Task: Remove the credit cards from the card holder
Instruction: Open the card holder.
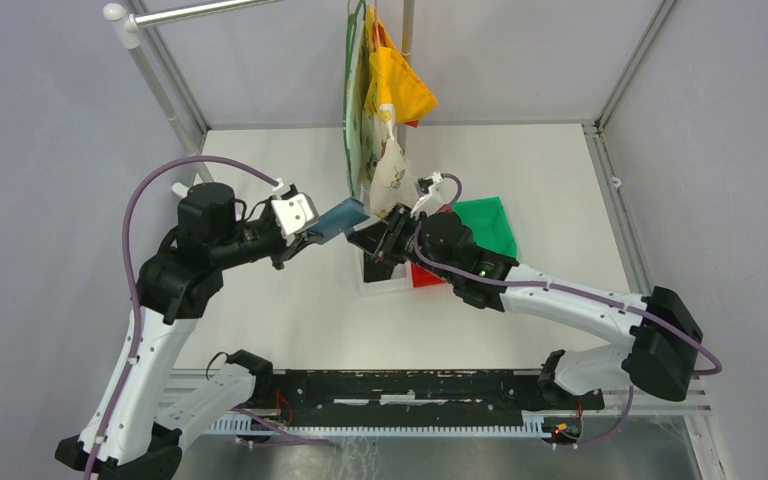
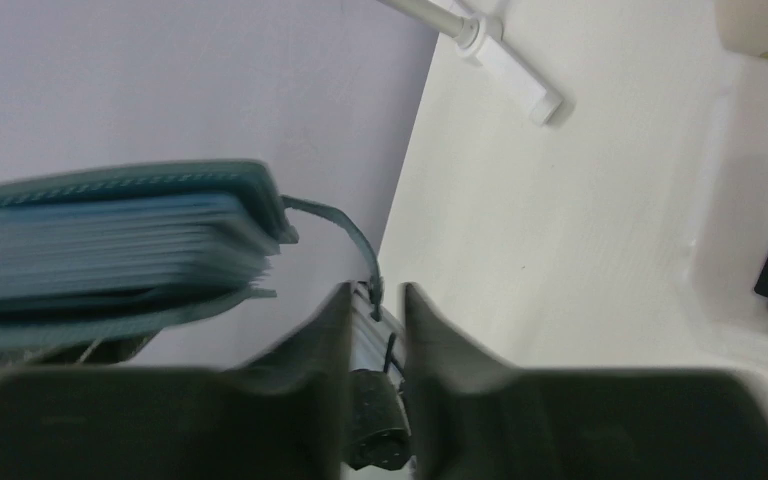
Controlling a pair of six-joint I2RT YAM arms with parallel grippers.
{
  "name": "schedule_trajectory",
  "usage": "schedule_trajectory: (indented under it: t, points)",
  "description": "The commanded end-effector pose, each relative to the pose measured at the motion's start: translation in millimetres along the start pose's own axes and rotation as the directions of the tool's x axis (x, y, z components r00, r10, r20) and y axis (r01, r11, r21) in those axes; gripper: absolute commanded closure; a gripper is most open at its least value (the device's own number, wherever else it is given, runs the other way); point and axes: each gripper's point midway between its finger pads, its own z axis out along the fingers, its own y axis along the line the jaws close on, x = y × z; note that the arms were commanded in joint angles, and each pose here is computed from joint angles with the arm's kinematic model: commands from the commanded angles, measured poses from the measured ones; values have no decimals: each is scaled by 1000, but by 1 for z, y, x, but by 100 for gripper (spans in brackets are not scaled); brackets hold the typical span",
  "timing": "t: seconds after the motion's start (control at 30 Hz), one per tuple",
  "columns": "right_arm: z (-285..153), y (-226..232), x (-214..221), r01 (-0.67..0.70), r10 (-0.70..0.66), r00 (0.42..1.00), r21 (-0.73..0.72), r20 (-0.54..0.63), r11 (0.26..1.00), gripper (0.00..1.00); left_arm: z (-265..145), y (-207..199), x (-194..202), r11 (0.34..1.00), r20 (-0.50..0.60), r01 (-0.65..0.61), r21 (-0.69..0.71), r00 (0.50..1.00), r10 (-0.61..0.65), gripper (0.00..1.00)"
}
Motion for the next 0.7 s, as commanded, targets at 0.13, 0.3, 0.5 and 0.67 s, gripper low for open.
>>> schedule_trajectory:
  t: [0.13,0.3,0.5,0.67]
  points:
    - [-42,37,-31,354,-341,934,-145,108,924,22,2,-7,-40,994,130,74,80,988,-84,98]
    - [-51,61,-30,515,-510,856,-235,86,824,17,2,-17,-58,974,150,146,174,973,-173,98]
    - [-53,66,-31,595,-609,793,-254,32,762,27,-10,-31,-87,936,185,214,280,945,-271,98]
    - [-68,79,-26,640,-667,744,-341,49,689,38,-20,-46,-105,884,186,259,389,918,-351,98]
